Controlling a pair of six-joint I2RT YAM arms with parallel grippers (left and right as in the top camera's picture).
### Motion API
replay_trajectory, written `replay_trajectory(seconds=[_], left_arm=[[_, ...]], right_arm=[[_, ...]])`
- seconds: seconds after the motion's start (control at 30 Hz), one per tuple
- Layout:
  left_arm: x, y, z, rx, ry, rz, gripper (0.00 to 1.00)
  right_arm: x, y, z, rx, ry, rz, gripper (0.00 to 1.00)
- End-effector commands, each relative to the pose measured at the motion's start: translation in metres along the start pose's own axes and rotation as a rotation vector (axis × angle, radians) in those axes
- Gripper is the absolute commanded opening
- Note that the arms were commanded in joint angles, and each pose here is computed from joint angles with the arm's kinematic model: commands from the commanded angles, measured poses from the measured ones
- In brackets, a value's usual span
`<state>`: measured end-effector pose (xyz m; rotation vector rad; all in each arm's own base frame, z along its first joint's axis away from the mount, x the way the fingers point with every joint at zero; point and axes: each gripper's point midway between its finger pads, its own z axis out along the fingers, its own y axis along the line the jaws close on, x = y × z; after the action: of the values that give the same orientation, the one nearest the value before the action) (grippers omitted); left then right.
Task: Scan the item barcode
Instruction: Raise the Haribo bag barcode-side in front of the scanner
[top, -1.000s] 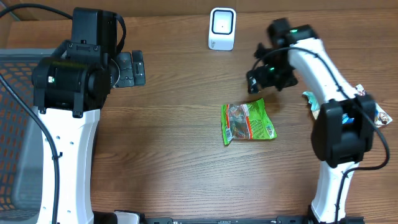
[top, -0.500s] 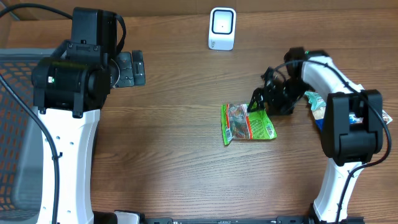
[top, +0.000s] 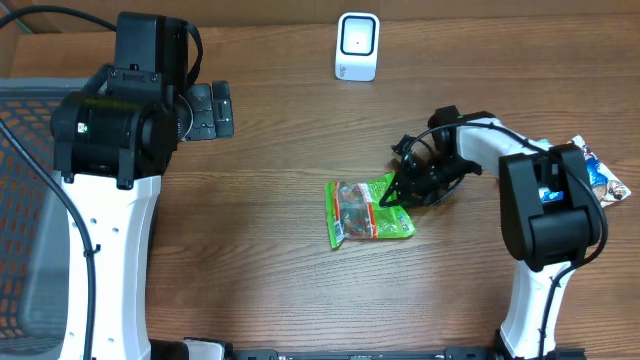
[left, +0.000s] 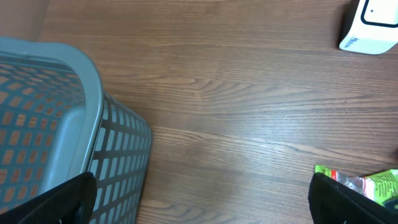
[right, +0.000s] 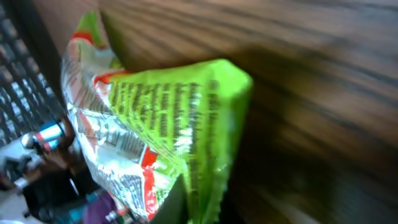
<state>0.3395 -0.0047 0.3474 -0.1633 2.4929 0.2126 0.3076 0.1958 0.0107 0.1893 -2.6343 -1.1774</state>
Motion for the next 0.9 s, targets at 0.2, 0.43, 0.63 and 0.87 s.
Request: replay_trajectory(seconds=[0.2,0.43,0.63,0.87], left_arm=[[-0.003,0.003,0.0,-0.015,-0.006,0.018,1.0],[-0.003,0.003,0.0,-0.015,-0.006,0.018,1.0],[-0.003,0.003,0.0,-0.015,-0.006,0.018,1.0],[-0.003,0.003,0.0,-0.015,-0.006,0.018,1.0]], right_arm=[[-0.028,0.042,-0.016,-0.119,-0.084,-0.067,0.04],[-0.071,0.066,-0.087,0.281,-0.342,-0.174,0.04],[-0.088,0.09,-0.142,0.582,-0.567,-0.207,0.04],[-0.118,0.114,-0.193,0.842,-0.824,-0.262,0.04]])
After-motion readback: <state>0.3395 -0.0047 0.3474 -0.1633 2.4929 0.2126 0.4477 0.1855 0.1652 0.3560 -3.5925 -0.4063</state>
